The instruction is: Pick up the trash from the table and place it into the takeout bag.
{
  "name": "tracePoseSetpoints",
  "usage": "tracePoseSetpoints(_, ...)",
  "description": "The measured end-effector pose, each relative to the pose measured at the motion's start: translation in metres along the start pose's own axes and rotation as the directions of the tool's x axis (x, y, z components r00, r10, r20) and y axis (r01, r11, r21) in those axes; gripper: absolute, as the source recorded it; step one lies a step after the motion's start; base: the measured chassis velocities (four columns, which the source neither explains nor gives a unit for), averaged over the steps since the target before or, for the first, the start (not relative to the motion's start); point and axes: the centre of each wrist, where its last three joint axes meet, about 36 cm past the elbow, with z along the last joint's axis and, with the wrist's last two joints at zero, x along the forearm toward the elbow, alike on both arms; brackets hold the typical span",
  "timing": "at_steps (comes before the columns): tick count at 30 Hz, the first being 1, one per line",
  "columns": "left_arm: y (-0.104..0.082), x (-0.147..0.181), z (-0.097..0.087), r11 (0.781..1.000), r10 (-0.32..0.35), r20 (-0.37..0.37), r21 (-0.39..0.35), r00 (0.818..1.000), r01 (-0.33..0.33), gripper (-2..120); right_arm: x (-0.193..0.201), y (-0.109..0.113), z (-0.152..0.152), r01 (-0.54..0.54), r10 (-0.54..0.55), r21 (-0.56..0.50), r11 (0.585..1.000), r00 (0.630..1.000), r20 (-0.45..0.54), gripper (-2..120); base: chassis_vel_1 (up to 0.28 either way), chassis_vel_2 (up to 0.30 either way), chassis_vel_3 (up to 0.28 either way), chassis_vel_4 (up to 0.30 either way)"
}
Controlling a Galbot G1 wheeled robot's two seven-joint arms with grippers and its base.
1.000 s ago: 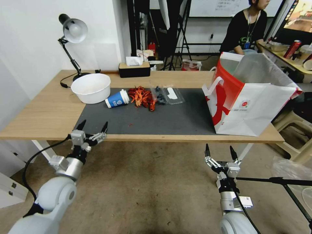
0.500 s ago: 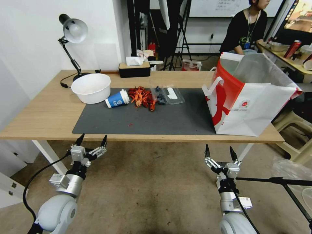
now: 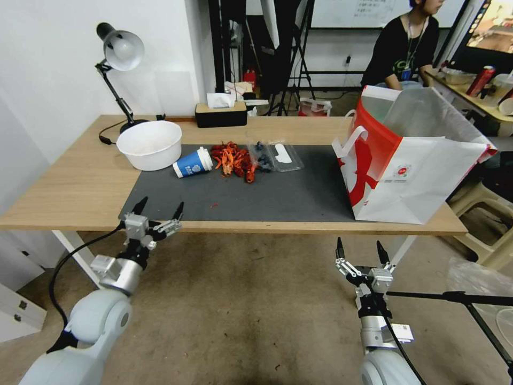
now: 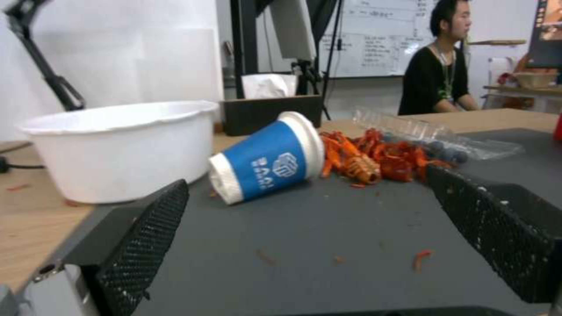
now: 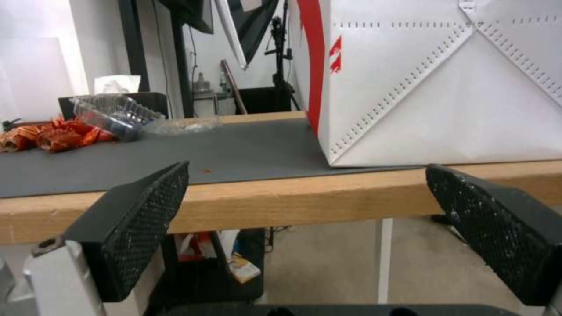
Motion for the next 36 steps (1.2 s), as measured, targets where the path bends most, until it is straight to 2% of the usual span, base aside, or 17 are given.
tracePoseSetpoints(11, 0.011, -0.037, -0.007, 0.998, 0.051, -0.036, -0.022, 0.998, -0.051, 100, 0.0, 0.002, 0.0, 0.001, -0.001, 0.002, 1.0, 1.0, -0.002, 100, 0.0, 0.0, 0.0, 0.0)
tracePoseSetpoints(18, 0.036, -0.079, -0.027, 0.995, 0.076, -0.045, -0.062, 0.996, -0.078, 100, -0.005, 0.002, 0.0, 0.002, -0.002, 0.009, 1.0, 1.0, -0.001, 100, 0.0, 0.0, 0.0, 0.0)
tracePoseSetpoints(24, 0.048, -0.095, -0.04, 0.995, 0.086, -0.071, -0.04, 0.994, -0.089, 100, -0.009, 0.004, 0.0, 0.004, -0.004, 0.008, 1.0, 1.0, -0.001, 100, 0.0, 0.0, 0.0, 0.0)
tracePoseSetpoints(30, 0.055, -0.124, -0.047, 0.992, 0.122, -0.14, -0.008, 0.983, -0.124, 100, -0.011, 0.003, 0.001, 0.001, -0.001, 0.011, 1.0, 1.0, -0.006, 100, 0.0, 0.0, 0.0, 0.0)
tracePoseSetpoints(36, 0.056, -0.15, -0.048, 0.986, 0.158, -0.177, -0.024, 0.971, -0.165, 100, -0.009, 0.003, 0.001, -0.005, 0.006, 0.01, 1.0, 1.0, -0.01, 100, 0.0, 0.0, 0.0, 0.0)
